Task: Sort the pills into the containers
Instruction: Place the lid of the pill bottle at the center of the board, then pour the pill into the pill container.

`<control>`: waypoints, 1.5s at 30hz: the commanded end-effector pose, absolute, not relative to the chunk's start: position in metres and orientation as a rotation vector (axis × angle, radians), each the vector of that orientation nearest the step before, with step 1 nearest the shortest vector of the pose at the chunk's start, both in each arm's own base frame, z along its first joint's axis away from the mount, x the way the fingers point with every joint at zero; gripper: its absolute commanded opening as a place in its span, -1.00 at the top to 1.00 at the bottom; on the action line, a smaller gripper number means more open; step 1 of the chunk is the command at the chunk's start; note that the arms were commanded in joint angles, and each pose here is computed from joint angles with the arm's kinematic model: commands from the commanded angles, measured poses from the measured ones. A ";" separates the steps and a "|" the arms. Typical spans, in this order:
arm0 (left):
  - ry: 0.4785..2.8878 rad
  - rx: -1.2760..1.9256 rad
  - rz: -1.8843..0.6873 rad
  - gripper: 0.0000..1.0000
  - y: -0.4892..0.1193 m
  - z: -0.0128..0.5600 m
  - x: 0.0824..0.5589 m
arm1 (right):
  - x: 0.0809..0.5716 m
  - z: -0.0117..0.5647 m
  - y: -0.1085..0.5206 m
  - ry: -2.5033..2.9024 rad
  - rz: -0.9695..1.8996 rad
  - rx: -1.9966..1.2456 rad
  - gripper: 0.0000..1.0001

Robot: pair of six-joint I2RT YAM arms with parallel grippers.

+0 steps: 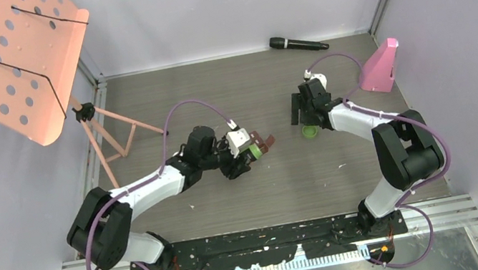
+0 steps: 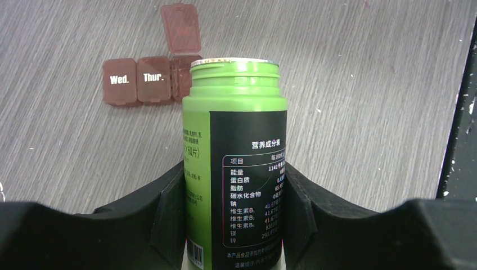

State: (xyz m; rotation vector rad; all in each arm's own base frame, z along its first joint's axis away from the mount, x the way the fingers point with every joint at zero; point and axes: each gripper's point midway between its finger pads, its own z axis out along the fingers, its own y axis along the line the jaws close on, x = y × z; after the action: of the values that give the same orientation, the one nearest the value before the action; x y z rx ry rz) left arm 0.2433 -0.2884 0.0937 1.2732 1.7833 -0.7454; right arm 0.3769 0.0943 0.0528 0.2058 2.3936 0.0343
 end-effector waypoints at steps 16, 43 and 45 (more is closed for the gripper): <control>1.951 1.195 -0.653 1.00 -0.297 0.084 0.271 | 0.372 0.091 0.122 2.387 0.248 0.185 -0.20; 2.148 1.271 -0.517 1.00 -0.302 0.066 0.284 | 0.369 0.101 0.135 2.388 0.345 0.165 -0.06; 2.152 1.276 -0.517 1.00 -0.303 0.067 0.284 | 0.369 0.099 0.139 2.398 0.365 0.154 -0.01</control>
State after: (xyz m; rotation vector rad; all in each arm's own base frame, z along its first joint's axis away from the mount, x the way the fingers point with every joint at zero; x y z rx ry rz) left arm 0.2760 -0.2937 0.0510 1.2681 2.1845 -0.5231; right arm 0.3545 0.1288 0.0754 0.1673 2.4563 0.3039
